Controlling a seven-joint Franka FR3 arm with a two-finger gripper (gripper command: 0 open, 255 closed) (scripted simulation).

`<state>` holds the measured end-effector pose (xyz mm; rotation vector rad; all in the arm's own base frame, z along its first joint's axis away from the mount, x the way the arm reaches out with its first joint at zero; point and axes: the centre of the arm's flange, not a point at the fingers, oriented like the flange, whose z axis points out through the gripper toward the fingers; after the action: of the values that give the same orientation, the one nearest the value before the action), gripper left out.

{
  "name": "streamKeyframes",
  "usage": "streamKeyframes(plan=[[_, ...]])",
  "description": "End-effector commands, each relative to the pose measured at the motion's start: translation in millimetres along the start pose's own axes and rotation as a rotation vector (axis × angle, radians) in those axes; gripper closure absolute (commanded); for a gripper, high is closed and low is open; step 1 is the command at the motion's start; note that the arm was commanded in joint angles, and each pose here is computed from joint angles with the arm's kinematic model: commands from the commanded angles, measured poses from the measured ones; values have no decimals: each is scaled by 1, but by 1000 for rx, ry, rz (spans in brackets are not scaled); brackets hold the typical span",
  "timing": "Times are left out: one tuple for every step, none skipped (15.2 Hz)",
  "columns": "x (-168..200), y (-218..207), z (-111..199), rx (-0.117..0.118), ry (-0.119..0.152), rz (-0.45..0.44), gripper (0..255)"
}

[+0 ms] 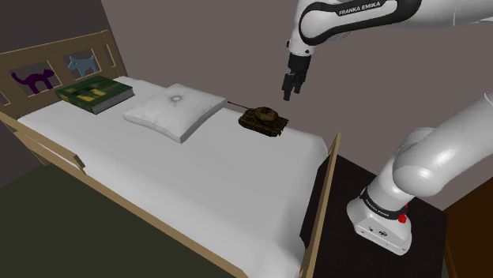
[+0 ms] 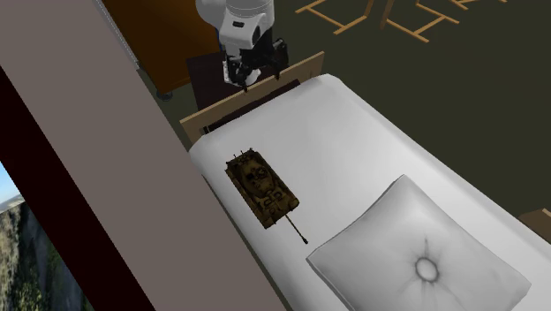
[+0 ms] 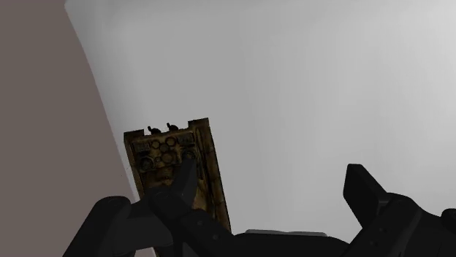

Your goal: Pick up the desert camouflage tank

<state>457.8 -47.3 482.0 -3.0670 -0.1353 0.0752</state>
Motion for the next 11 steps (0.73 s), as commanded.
streamKeyframes(plan=[[22,7,12,-5,0,-17,0],[33,11,18,-7,-1,-24,0],[44,15,24,-9,-1,-32,0],[54,19,31,-11,-2,-40,0],[65,23,37,-13,-2,-48,0],[76,27,44,-15,-3,-55,0],[87,31,50,-18,-3,-63,0],[97,35,57,-20,-4,-71,0],[108,39,63,-22,-4,-79,0],[119,42,70,-24,-5,-86,0],[130,46,76,-26,-5,-94,0]])
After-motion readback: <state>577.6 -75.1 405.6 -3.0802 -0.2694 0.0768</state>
